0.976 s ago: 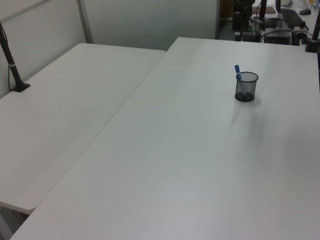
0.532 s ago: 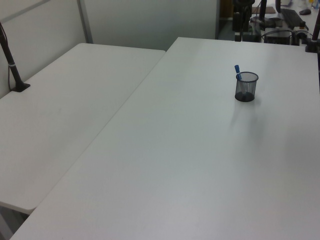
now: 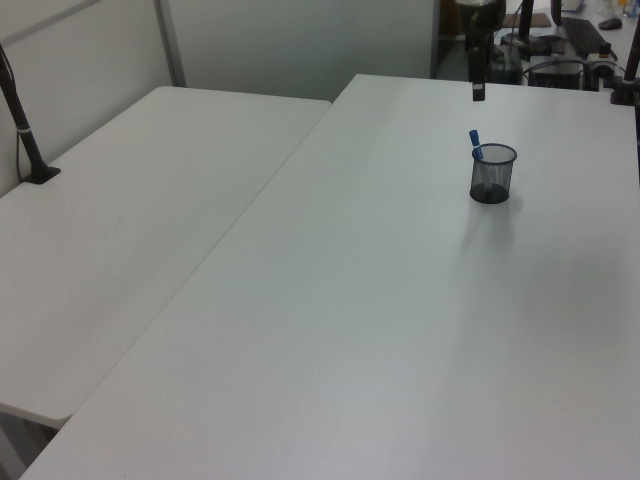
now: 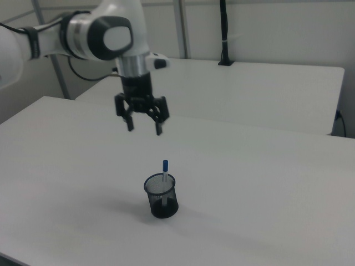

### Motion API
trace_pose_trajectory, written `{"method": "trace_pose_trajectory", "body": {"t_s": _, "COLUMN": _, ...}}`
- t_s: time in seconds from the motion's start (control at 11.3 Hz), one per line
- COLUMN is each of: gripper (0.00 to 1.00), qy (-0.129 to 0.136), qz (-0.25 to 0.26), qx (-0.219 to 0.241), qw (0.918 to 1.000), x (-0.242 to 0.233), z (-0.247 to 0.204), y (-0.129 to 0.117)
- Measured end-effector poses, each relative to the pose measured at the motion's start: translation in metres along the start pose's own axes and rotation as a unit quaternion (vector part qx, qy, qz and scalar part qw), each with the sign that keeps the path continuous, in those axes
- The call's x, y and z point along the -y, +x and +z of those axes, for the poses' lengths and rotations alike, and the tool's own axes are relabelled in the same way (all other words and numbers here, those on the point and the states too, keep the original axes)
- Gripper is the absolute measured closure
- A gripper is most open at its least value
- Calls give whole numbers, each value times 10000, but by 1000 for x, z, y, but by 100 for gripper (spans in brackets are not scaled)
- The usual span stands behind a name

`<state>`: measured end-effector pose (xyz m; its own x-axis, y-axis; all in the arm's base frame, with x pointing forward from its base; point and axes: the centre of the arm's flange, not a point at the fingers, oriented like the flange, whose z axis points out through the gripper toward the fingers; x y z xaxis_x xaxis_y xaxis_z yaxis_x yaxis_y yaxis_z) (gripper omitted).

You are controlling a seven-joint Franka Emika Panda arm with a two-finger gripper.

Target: Remove the marker

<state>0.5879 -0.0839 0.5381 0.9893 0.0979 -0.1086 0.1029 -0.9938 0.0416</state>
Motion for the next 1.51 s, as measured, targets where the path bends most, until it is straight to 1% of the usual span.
{"method": "trace_pose_trajectory", "body": {"t_s": 0.09, "gripper": 3, "qy": -34, "qz": 43, "qx": -39, "qw": 10000, "x": -15, "z": 13, "y": 7}}
{"method": "trace_pose_trajectory", "body": {"t_s": 0.18, "gripper": 7, "qy": -69, "qz": 27, "qx": 0, "qw": 10000, "x": -26, "z": 29, "y": 13}}
{"method": "trace_pose_trajectory", "body": {"t_s": 0.27, "gripper": 7, "qy": -85, "qz": -21, "qx": 71, "qw": 9999, "x": -36, "z": 47, "y": 18}}
{"method": "trace_pose_trajectory", "body": {"t_s": 0.35, "gripper": 12, "qy": -82, "qz": -35, "qx": 149, "qw": 9998, "x": -44, "z": 63, "y": 21}}
{"method": "trace_pose_trajectory", "body": {"t_s": 0.53, "gripper": 16, "qy": -64, "qz": -28, "qx": 303, "qw": 9995, "x": -51, "z": 88, "y": 25}}
{"method": "trace_pose_trajectory", "body": {"t_s": 0.71, "gripper": 18, "qy": -52, "qz": -55, "qx": 393, "qw": 9992, "x": -48, "z": 99, "y": 30}}
{"method": "trace_pose_trajectory", "body": {"t_s": 0.8, "gripper": 27, "qy": -49, "qz": -67, "qx": 414, "qw": 9991, "x": -47, "z": 102, "y": 31}}
{"method": "trace_pose_trajectory", "body": {"t_s": 0.89, "gripper": 31, "qy": -49, "qz": -78, "qx": 422, "qw": 9991, "x": -46, "z": 104, "y": 32}}
{"method": "trace_pose_trajectory", "body": {"t_s": 0.98, "gripper": 39, "qy": -55, "qz": -89, "qx": 413, "qw": 9991, "x": -45, "z": 106, "y": 34}}
{"method": "trace_pose_trajectory", "body": {"t_s": 1.06, "gripper": 53, "qy": -62, "qz": -99, "qx": 399, "qw": 9991, "x": -44, "z": 106, "y": 35}}
{"method": "trace_pose_trajectory", "body": {"t_s": 1.33, "gripper": 73, "qy": -67, "qz": -113, "qx": 390, "qw": 9992, "x": -42, "z": 106, "y": 36}}
{"method": "trace_pose_trajectory", "body": {"t_s": 1.51, "gripper": 83, "qy": -67, "qz": -113, "qx": 389, "qw": 9992, "x": -42, "z": 106, "y": 36}}
